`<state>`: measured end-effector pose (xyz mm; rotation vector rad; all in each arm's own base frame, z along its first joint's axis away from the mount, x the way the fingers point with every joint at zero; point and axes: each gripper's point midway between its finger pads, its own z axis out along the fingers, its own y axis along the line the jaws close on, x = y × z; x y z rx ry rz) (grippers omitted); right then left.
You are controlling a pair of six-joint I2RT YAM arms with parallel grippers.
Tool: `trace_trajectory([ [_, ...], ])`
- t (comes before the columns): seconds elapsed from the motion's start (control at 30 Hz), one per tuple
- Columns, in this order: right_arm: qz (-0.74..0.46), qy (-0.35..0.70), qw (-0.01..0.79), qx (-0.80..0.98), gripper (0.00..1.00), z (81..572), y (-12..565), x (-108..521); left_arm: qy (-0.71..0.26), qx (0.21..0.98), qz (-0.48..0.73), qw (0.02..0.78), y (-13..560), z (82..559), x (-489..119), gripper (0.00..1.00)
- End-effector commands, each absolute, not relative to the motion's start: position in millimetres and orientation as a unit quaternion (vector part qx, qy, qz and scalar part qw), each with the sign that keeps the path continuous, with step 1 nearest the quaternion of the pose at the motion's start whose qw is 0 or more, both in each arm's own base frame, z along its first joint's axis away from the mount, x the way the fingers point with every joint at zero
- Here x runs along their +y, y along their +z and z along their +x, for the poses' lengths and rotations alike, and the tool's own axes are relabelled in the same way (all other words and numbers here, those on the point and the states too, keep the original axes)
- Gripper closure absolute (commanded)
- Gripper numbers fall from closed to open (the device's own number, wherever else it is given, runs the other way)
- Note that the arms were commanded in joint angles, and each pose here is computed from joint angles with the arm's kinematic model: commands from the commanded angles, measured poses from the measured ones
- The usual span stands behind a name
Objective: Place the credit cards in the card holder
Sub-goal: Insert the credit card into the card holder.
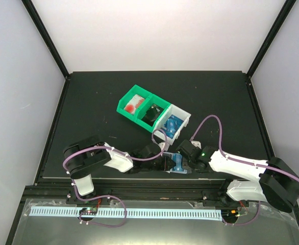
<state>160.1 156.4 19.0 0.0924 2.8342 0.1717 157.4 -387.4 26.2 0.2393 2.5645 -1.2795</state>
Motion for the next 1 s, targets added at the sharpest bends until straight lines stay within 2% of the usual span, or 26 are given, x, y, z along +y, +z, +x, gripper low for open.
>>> trace_trajectory([
  [0.0, 0.039, 0.059, 0.155, 0.985, 0.62, 160.8, 14.4, 155.2, -0.502, 0.845, 0.14, 0.117, 54.9, 139.6, -412.3, 0.79],
  [0.1, 0.044, 0.047, 0.162, 0.985, 0.62, 163.0, 15.7, 150.7, -0.466, 0.866, 0.131, 0.127, 47.4, 146.5, -403.4, 0.76],
  [0.23, 0.047, 0.037, 0.169, 0.984, 0.62, 165.0, 18.8, 146.9, -0.432, 0.882, 0.118, 0.144, 43.0, 153.6, -392.0, 0.62],
  [0.37, 0.046, 0.036, 0.17, 0.984, 0.61, 166.1, 19.0, 147.3, -0.454, 0.87, 0.13, 0.142, 48.3, 152.4, -400.4, 0.49],
  [0.5, 0.045, 0.039, 0.168, 0.984, 0.61, 165.6, 17.8, 148.5, -0.459, 0.868, 0.142, 0.128, 45.8, 149.9, -409.6, 0.48],
  [0.73, 0.047, 0.054, 0.186, 0.98, 0.64, 170.3, 26.1, 151.4, -0.49, 0.84, 0.184, 0.14, 61.0, 145.9, -420.5, 0.58],
  [0.97, 0.066, 0.025, 0.212, 0.975, 0.64, 177.2, 39.1, 137.8, -0.454, 0.858, 0.179, 0.157, 61.9, 153.1, -403.9, 0.49],
])
